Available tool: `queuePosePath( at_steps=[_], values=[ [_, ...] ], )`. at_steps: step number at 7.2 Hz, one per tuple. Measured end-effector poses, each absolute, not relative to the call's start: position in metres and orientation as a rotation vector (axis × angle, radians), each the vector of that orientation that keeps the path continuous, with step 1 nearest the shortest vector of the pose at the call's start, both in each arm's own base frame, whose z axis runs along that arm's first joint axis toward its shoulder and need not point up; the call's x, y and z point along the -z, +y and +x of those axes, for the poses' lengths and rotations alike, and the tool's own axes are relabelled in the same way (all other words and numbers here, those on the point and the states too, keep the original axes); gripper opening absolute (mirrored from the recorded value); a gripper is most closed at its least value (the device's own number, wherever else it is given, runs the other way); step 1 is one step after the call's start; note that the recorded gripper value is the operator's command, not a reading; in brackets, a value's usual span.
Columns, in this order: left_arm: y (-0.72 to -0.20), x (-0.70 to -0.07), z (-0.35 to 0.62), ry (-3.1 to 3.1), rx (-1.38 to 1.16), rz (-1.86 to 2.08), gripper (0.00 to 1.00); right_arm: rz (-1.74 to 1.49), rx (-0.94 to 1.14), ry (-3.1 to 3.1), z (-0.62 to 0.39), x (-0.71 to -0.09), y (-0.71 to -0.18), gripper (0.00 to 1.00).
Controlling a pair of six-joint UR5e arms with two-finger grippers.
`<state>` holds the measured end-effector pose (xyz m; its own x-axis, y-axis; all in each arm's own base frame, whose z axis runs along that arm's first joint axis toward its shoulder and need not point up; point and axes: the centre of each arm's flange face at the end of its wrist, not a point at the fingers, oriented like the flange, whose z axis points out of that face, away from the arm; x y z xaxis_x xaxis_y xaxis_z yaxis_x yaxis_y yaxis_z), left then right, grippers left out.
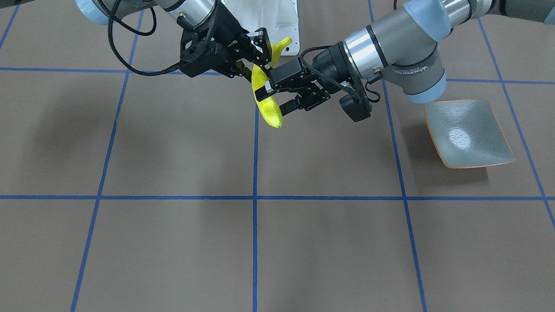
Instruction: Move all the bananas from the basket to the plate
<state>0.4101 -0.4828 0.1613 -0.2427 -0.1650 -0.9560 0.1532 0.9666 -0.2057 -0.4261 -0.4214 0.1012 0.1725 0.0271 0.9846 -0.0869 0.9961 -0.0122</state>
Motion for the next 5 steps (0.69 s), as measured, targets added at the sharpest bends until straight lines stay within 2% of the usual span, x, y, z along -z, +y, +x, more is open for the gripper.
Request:
queuePosePath(
  at_steps=[2, 3, 4, 5],
  values=[
    [-0.4789, -0.1616, 0.4152, 1.79, 0.283, -0.007, 0.85, 0.044, -0.073, -1.398, -0.4265, -0.0994, -0.4208, 0.0],
    [-0.4775, -0.1612, 0.4161, 1.791, 0.279, -0.008, 0.78, 0.044, -0.073, -1.4, -0.4262, -0.0979, -0.421, 0.0],
    [-0.4765, -0.1611, 0.4164, 1.792, 0.277, -0.008, 0.6, 0.043, -0.075, -1.4, -0.4261, -0.0974, -0.4213, 0.0],
    [-0.4762, -0.1611, 0.4165, 1.792, 0.277, -0.008, 0.18, 0.043, -0.075, -1.4, -0.4262, -0.0973, -0.4214, 0.0]
  ],
)
